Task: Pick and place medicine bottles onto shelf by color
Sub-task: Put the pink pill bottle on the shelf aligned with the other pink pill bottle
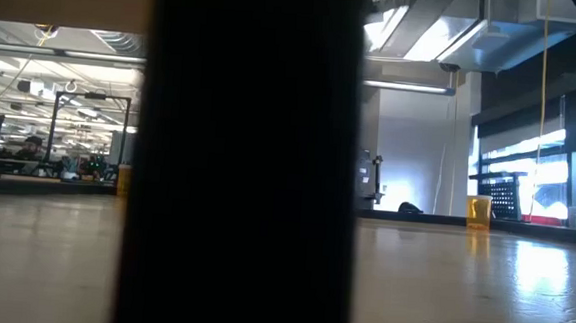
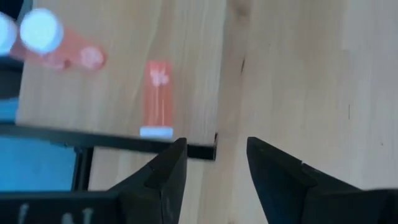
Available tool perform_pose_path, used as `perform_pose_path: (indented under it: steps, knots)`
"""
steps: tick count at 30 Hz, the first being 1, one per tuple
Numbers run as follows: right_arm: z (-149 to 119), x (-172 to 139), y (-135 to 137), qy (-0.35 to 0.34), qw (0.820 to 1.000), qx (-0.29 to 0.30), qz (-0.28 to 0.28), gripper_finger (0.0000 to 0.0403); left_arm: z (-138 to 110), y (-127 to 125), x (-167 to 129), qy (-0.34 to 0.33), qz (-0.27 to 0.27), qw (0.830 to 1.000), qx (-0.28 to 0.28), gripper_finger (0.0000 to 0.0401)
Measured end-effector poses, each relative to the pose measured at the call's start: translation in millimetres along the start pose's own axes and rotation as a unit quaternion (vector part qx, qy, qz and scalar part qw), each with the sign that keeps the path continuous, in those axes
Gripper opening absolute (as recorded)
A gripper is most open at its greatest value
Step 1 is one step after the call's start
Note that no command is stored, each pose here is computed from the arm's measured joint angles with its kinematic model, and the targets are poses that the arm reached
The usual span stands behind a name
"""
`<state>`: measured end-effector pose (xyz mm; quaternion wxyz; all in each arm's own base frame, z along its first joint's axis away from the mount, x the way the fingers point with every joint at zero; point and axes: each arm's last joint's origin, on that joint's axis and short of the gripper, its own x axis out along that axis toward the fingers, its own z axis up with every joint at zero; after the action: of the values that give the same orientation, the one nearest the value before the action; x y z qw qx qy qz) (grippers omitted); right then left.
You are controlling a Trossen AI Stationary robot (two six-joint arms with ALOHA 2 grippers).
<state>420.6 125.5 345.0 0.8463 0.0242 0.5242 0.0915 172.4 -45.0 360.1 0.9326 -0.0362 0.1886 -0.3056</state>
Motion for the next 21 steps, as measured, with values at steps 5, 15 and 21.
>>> perform_pose_path:
  steps: [5, 15, 21]
  knots:
    - [5.2, -0.2, 4.0, -0.029, 1.000, -0.005, 0.009, 0.0169, -0.1, 0.0, 0.0, 0.000, 0.000, 1.000, 0.000, 0.0149]
    - [4.4, 33.1, 22.5, -0.010, 1.000, -0.022, 0.017, 0.0169, -0.3, 0.1, 0.1, 0.001, 0.000, 1.000, 0.000, 0.0149]
    - [2.9, 39.4, 29.7, -0.003, 0.999, -0.013, 0.031, 0.0169, -0.6, 0.1, 0.1, 0.003, 0.000, 1.000, -0.001, 0.0149]
